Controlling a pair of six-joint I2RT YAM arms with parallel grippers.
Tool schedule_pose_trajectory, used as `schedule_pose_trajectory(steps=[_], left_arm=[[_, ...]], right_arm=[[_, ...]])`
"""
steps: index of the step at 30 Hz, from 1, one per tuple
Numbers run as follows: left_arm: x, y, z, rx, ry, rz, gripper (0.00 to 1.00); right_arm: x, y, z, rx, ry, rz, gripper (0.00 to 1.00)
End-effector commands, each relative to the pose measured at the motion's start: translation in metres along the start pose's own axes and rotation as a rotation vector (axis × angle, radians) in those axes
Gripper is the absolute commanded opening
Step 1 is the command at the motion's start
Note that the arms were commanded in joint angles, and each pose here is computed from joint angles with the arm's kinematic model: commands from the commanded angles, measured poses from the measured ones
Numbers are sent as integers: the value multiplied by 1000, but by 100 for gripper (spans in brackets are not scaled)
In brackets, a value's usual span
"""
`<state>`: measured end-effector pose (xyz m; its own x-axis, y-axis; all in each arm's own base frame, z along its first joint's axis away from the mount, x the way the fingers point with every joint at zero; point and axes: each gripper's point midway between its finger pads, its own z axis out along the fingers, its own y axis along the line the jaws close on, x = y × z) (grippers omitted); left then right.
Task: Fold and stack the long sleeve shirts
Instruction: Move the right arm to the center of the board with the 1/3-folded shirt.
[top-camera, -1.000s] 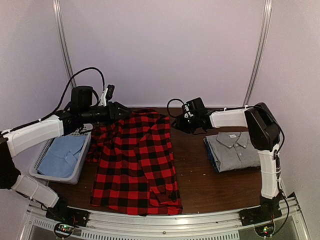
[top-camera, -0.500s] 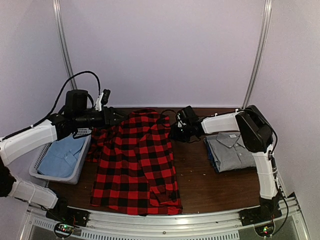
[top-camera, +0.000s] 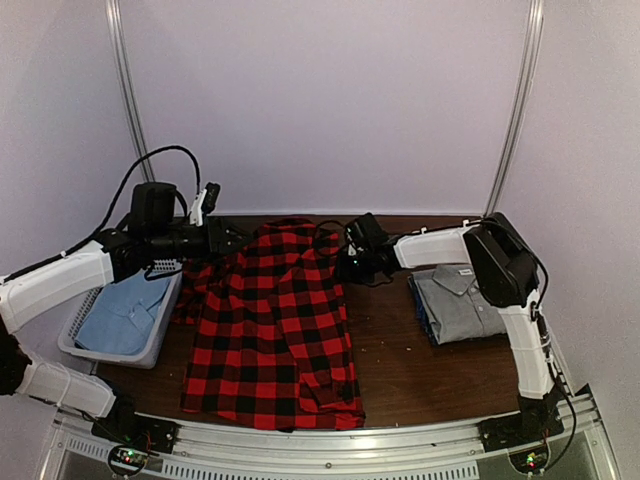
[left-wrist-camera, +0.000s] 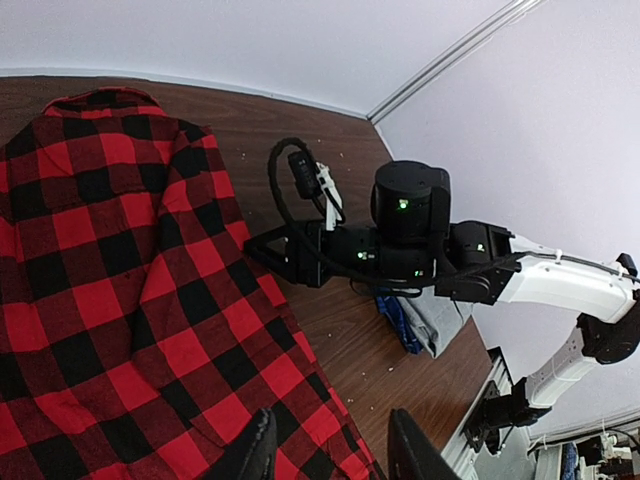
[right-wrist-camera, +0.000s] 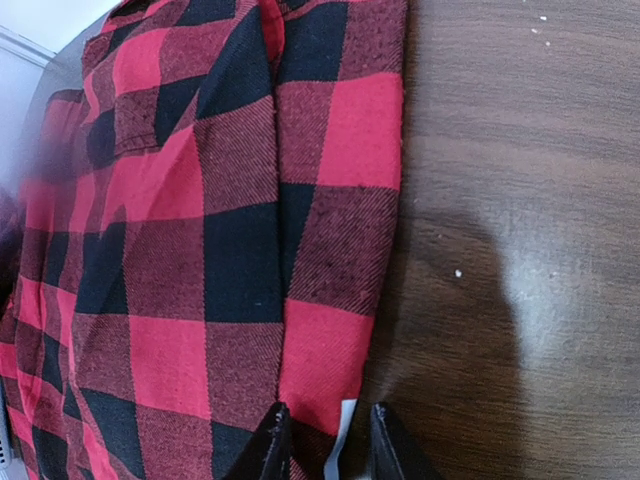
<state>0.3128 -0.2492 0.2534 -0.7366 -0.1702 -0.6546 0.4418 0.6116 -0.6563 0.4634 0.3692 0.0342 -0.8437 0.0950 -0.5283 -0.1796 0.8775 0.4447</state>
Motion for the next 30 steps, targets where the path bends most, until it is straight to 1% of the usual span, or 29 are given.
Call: schedule_pose_trajectory(steps=[1,5,7,9,19,30], left_arm=[[-2,-2,0,5,-15,26,39],[-1,-2,-1,9,-20,24,39],[0,-3,0,15,-11,25,39],[2,-1,1,11,-3,25,39],[18,16,8,-28,34,-13,39],[36,40,24,-77,89,-53,39]], right_arm=[[13,-11,8,77,33,-27,26],[13,-15,9,104,37,-40,13],[11,-16,8,114,32,-50,5],[11,-17,8,119,29,-55,0],[-6,-52,3,181,21,-55,0],[-35,-118,-11,265,26,-57,0]])
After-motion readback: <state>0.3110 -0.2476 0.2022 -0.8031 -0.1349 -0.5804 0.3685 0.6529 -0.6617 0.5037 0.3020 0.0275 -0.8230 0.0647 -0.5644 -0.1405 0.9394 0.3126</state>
